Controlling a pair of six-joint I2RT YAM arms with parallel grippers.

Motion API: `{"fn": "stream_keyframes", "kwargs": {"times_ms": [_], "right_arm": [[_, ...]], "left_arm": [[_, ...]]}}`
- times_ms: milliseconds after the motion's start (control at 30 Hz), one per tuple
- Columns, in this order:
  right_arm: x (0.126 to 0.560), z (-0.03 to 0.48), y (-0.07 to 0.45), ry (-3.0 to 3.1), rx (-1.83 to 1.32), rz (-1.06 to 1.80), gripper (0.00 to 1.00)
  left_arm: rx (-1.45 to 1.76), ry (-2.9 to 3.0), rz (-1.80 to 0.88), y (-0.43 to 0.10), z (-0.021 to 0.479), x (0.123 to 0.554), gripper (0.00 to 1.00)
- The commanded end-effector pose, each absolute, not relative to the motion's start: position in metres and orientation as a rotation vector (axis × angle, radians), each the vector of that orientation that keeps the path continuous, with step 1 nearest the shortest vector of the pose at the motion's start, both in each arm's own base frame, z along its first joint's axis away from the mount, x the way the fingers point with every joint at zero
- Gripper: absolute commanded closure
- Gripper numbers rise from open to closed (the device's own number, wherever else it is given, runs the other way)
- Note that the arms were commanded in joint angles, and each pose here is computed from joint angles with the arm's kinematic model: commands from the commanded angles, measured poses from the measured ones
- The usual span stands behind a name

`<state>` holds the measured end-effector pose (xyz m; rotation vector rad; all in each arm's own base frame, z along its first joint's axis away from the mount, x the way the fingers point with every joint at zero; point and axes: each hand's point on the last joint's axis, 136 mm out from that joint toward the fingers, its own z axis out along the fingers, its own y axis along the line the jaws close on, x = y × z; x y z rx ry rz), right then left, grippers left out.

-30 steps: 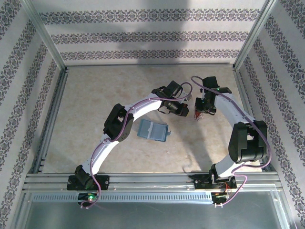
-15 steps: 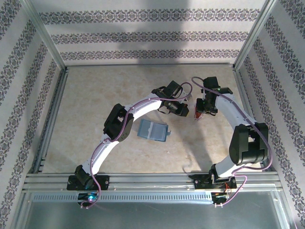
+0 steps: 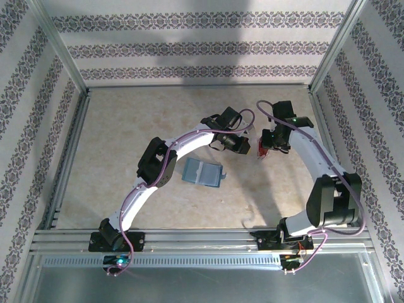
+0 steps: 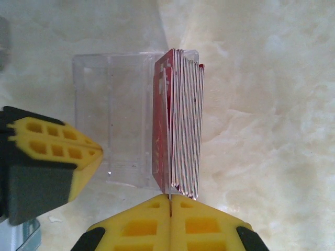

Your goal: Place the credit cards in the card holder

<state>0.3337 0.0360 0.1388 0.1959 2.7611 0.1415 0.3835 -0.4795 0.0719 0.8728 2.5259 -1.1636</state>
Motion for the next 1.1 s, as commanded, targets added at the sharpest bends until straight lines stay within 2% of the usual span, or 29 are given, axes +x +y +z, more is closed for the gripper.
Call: {"fn": "stream_keyframes", "kwargs": {"times_ms": [0, 133, 300, 533, 733, 933, 1067], "right_arm": [[0.323, 0.157, 0.037, 2.737, 0.223, 0.184, 1.0], [0.317, 0.174, 0.043, 2.686, 0.239, 0.261, 1.0], [0.308, 0.205, 0.065, 2.55, 0.243, 0.469, 1.0], [0.291, 0.241, 0.08, 2.278, 0.29, 0.695, 1.0], [0.283, 0.264, 0.093, 1.991, 0.333, 0.934, 1.0], [0.28, 0.26, 0.105, 1.844, 0.36, 1.115, 1.0], [0.278, 0.25, 0.112, 1.78, 0.371, 1.192, 1.0]], "left_arm": [[0.886, 2.689, -1.044, -0.468, 0.022, 0.362, 1.0], [0.881, 2.665, -1.047, -0.469, 0.035, 0.366, 1.0], [0.87, 2.551, -1.098, -0.475, 0.096, 0.373, 0.77], [0.841, 2.367, -1.142, -0.457, 0.2, 0.379, 0.6], [0.819, 2.354, -1.151, -0.409, 0.229, 0.358, 0.44], [0.644, 2.276, -1.213, -0.338, 0.243, 0.357, 0.27], [0.551, 2.165, -1.399, -0.306, 0.25, 0.353, 0.24]]}}
